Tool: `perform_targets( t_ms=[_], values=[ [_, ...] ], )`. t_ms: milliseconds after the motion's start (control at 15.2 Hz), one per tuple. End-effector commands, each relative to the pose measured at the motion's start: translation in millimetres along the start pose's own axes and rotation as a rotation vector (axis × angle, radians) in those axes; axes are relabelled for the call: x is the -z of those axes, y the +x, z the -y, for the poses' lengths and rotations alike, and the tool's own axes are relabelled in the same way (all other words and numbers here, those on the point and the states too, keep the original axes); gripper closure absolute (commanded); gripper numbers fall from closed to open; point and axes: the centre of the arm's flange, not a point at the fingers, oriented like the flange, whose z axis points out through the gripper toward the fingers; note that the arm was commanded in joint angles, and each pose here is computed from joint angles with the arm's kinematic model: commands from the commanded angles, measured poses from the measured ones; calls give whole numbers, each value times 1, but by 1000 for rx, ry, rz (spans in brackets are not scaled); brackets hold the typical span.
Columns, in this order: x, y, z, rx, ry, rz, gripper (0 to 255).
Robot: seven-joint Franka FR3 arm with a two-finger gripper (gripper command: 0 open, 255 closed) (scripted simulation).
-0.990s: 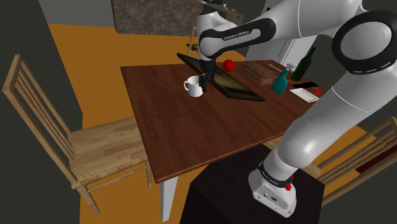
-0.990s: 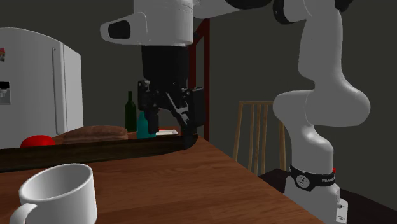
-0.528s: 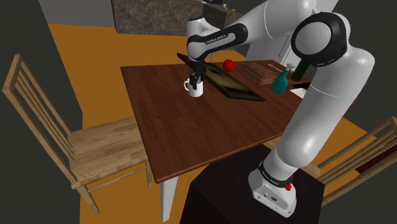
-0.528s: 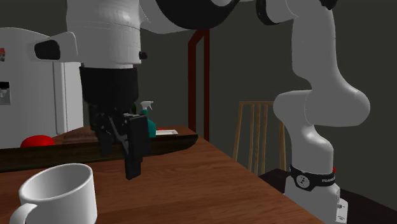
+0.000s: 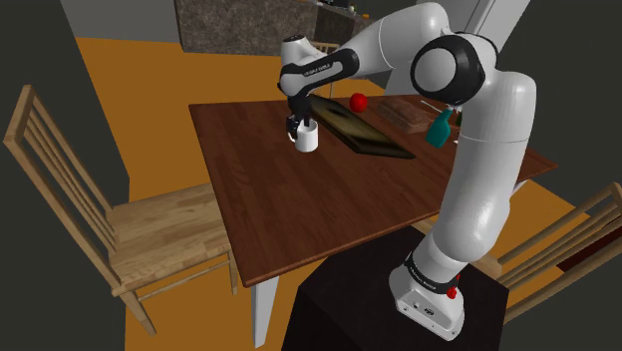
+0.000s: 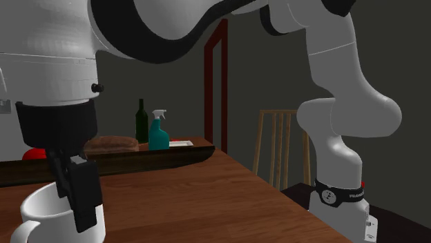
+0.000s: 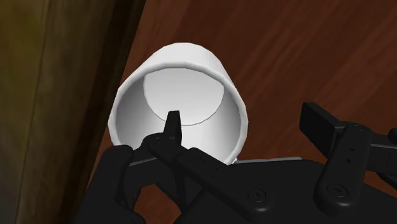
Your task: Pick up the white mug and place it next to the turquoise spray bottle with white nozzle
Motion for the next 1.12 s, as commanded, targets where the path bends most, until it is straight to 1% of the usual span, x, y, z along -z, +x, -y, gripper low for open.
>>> perform_targets(
  t_ms=[0,264,726,792,1056],
  values=[
    [-10,1,0,0,0,-1,0],
    [-29,1,0,0,0,-1,0],
    [-29,1,0,0,0,-1,0],
    [-29,1,0,0,0,-1,255],
    [-29,1,0,0,0,-1,255]
  ],
)
